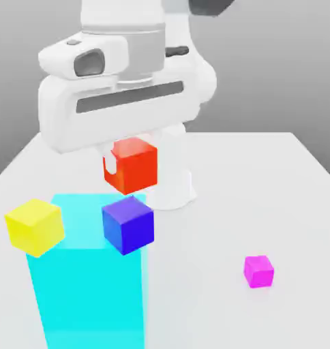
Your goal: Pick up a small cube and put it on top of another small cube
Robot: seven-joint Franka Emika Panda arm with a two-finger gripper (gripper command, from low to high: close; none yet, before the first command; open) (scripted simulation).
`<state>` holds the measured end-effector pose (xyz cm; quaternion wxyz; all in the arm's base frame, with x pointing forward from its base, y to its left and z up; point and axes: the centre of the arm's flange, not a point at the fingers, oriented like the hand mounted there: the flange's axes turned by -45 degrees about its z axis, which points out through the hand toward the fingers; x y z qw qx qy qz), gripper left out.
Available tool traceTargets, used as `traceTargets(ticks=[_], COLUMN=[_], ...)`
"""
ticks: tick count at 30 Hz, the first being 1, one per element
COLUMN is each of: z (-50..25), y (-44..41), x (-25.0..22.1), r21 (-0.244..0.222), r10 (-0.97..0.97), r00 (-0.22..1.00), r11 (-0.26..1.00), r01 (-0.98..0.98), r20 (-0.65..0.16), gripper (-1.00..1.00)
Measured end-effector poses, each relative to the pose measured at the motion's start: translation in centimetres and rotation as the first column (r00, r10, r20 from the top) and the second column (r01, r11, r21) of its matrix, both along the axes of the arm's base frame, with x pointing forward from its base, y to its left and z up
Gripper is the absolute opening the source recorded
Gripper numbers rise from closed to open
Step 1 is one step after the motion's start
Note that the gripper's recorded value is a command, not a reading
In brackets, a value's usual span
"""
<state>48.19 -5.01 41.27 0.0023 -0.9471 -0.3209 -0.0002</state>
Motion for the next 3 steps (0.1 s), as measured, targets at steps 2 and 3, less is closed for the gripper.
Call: traceTargets(ticks=[2,3], z=[0.00,0.00], y=[0.00,0.00], x=[0.00,0.00], r21=[0.000,0.000], r10=[0.000,0.000], r00=[1.000,1.000], r11=[1.000,1.000], r01=[0.000,0.000], r20=[0.000,0.000], gripper=[1.00,1.00])
